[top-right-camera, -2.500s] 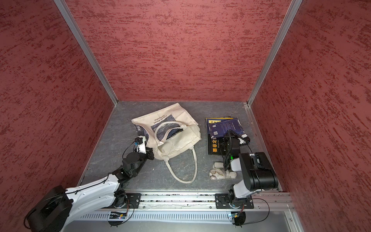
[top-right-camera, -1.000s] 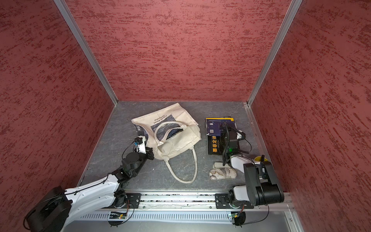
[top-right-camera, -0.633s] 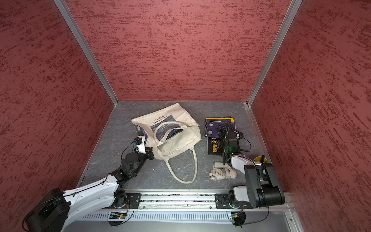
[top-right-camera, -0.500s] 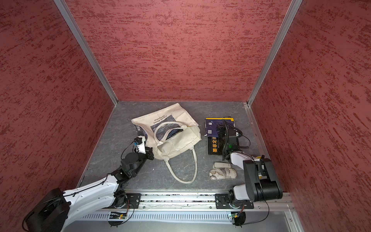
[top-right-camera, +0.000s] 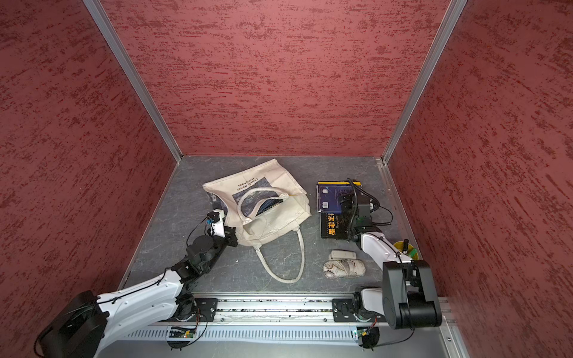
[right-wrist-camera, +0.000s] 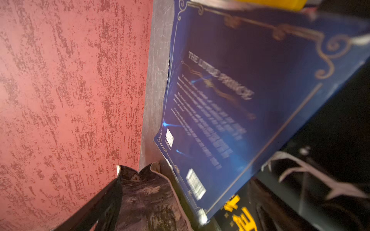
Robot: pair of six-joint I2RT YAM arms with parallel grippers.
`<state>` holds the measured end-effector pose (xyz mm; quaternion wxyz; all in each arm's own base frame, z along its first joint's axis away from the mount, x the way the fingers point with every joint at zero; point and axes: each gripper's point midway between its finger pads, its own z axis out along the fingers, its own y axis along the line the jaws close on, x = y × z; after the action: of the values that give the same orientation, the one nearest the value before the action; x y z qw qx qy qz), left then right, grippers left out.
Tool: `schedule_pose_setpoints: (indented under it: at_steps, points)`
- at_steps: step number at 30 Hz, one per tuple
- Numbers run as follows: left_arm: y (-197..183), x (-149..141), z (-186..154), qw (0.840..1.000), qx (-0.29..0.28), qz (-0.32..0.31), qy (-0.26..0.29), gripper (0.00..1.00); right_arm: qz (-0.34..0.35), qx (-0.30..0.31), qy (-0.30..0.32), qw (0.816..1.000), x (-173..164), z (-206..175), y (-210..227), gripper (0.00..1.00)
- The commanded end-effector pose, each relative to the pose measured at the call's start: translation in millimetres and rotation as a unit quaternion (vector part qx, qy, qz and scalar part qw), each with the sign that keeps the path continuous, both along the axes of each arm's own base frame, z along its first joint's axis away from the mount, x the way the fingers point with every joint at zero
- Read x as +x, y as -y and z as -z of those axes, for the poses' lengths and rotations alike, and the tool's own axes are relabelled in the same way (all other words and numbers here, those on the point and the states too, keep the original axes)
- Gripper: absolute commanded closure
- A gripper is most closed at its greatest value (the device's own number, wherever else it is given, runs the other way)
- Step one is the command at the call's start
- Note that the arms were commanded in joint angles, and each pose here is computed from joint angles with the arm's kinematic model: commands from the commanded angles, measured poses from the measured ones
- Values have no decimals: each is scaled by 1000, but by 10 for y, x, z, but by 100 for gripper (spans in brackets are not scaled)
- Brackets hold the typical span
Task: Take out the books from the canvas bag
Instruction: Place the book on the book.
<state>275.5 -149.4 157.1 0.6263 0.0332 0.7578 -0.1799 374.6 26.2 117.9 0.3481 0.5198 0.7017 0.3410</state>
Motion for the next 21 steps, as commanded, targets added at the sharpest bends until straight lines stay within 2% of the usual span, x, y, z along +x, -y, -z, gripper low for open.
schedule_pose_setpoints:
  at_steps: [1, 4, 7, 13, 17, 21]
  points:
    - [12, -6, -24, 1000, 2, 7, 6, 97, -25, -7, -9, 1000, -55, -110, -39, 1]
    - [8, -8, -31, 1000, 1, 7, 7, 97, -48, -18, 12, 999, -128, -244, -84, 1]
    - [26, -21, -29, 1000, -3, 14, 8, 97, -93, -41, 83, 991, -188, -539, -197, 1]
    - [47, -49, -50, 1000, -23, 19, 8, 97, -175, -73, 201, 961, -425, -963, -599, 1]
    - [78, -78, -221, 999, -33, 22, 14, 97, -219, -69, 231, 946, -595, -1039, -995, 1]
    - [46, -109, -277, 998, -58, 15, 10, 95, -235, -82, 236, 939, -720, -967, -1291, 1]
